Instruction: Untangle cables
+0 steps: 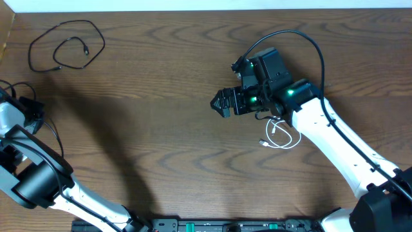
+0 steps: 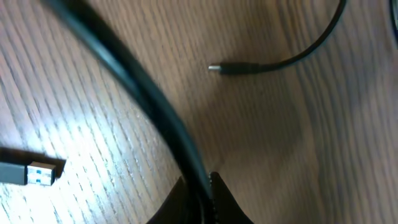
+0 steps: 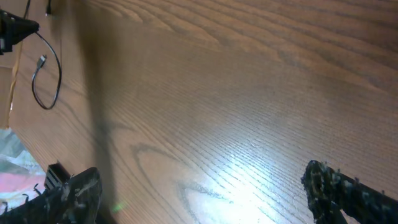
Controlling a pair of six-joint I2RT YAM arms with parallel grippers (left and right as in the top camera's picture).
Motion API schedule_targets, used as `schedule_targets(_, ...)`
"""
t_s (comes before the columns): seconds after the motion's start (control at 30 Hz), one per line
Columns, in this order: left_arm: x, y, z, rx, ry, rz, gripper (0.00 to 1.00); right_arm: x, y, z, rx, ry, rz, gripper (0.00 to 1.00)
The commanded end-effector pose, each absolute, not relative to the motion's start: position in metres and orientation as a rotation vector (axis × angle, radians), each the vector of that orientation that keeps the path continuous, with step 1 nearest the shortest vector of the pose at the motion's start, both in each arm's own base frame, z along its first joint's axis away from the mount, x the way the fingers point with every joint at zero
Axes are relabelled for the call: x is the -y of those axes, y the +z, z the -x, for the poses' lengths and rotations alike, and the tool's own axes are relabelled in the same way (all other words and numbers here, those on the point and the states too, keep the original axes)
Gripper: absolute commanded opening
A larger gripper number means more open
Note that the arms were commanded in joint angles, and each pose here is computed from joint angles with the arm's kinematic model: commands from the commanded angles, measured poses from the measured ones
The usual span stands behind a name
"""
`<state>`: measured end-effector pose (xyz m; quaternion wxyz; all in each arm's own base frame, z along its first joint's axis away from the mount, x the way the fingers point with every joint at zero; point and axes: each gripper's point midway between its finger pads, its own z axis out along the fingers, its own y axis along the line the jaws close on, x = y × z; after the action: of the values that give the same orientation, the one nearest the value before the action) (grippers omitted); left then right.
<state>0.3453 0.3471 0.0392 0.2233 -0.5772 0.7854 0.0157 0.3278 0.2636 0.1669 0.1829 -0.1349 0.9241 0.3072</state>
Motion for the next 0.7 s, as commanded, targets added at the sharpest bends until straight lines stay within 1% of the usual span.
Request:
schedule_targets(0.0, -0.354, 0.047, -0.345, -2.145, 0.077, 1.575, 0.08, -0.266, 0.172, -0.328, -2.586, 0.86, 0.412, 0.99)
schedule_targets(0.1, -0.36, 0.062, -0.349, -2.109, 0.102, 1.545, 0.07, -0.266, 0.172, -0.328, -2.586, 0.86, 0.412, 0.99)
schedule_targets(0.2, -0.365, 0.087, -0.358, -2.045, 0.096, 1.49, 0.08, -0.266, 0.172, -0.328, -2.586, 0.86, 0.412, 0.99)
schedule_targets(0.33, -0.361, 0.141, -0.392, -1.918, -0.059, 1.317, 0.07, -0.266, 0.172, -0.328, -2.586, 0.86, 0.412, 0.99)
schedule_targets(0.43, -0.362, 0.17, -0.401, -1.852, -0.08, 1.245, 0.08, -0.266, 0.172, -0.328, -2.586, 0.86, 0.412, 0.99)
schedule_targets(0.53, -0.363, 0.18, -0.401, -1.849, -0.054, 1.198, 0.07, -0.266, 0.172, -0.328, -2.586, 0.859, 0.412, 0.99)
schedule_targets(0.67, -0.362, 0.173, -0.397, -1.936, 0.012, 1.119, 0.08, -0.266, 0.172, -0.328, -2.586, 0.859, 0.412, 0.99)
